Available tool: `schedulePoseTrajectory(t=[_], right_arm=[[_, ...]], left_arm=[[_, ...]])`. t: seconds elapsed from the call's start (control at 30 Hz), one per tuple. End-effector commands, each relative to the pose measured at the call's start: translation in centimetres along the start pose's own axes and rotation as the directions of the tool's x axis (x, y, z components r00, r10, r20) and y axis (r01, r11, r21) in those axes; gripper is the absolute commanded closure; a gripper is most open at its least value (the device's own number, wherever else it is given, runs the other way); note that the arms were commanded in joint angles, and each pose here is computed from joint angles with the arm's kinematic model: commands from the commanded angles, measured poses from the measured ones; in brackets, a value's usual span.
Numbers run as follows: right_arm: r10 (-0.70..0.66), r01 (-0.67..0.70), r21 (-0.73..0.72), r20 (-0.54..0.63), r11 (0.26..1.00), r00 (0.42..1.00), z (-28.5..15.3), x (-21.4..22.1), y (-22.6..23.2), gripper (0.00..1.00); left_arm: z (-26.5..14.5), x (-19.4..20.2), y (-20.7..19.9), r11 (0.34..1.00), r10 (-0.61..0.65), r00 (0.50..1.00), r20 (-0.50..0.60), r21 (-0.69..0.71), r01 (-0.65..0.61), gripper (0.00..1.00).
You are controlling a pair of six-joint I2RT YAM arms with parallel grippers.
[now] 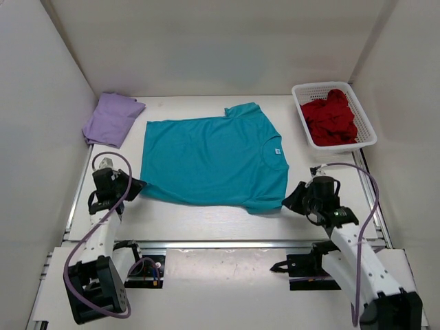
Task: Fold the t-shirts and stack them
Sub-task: Fold the flattened tshirt in 1/3 of the way
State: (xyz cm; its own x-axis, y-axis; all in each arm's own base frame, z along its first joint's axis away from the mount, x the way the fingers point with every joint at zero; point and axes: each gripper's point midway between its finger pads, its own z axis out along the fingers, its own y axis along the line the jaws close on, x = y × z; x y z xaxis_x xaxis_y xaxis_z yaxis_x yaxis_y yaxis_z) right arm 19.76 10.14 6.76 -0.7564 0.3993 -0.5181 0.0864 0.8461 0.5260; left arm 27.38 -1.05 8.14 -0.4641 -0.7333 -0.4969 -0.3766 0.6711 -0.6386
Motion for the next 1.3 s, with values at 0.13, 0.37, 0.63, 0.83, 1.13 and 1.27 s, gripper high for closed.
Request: schedulePoseTrajectory(t=[0.13,0.37,0.63,0.83,1.13,1.27], right_arm=[[-0.110,0.116,-0.032,0.144,0.993,0.983,1.9,-10.6,3.5,1.00],[-0.144,0.145,0.001,0.151,0.989,0.978,6.1,-17.1,4.5,1.00],[-0.181,0.183,-0.006,0.136,0.983,0.974,11.1,-21.9,5.6,1.00],[-0.214,0.212,0.031,0.105,0.977,0.971,15.2,-23.9,5.5,1.00],[-0.248,0.250,0.017,0.183,0.968,0.951,16.3,-27.8,8.7,0.84],[-0.273,0.264,0.072,0.185,0.962,0.944,14.7,-26.2,8.1,0.65]], left_arm=[[2.0,-4.3,-3.9,0.995,-0.077,0.993,0.095,0.072,0.070,1.00],[5.0,-6.8,-2.7,0.990,-0.140,0.983,0.116,0.005,0.140,1.00],[8.2,-8.2,-2.4,0.986,-0.150,0.981,0.122,-0.056,0.157,1.00],[11.6,-8.0,-1.3,0.985,-0.112,0.992,0.050,-0.128,0.118,1.00],[10.0,-9.4,-3.9,0.994,-0.085,0.993,0.083,-0.062,0.090,0.65],[7.8,-8.1,-4.8,0.997,-0.068,0.992,0.102,-0.015,0.069,0.60]])
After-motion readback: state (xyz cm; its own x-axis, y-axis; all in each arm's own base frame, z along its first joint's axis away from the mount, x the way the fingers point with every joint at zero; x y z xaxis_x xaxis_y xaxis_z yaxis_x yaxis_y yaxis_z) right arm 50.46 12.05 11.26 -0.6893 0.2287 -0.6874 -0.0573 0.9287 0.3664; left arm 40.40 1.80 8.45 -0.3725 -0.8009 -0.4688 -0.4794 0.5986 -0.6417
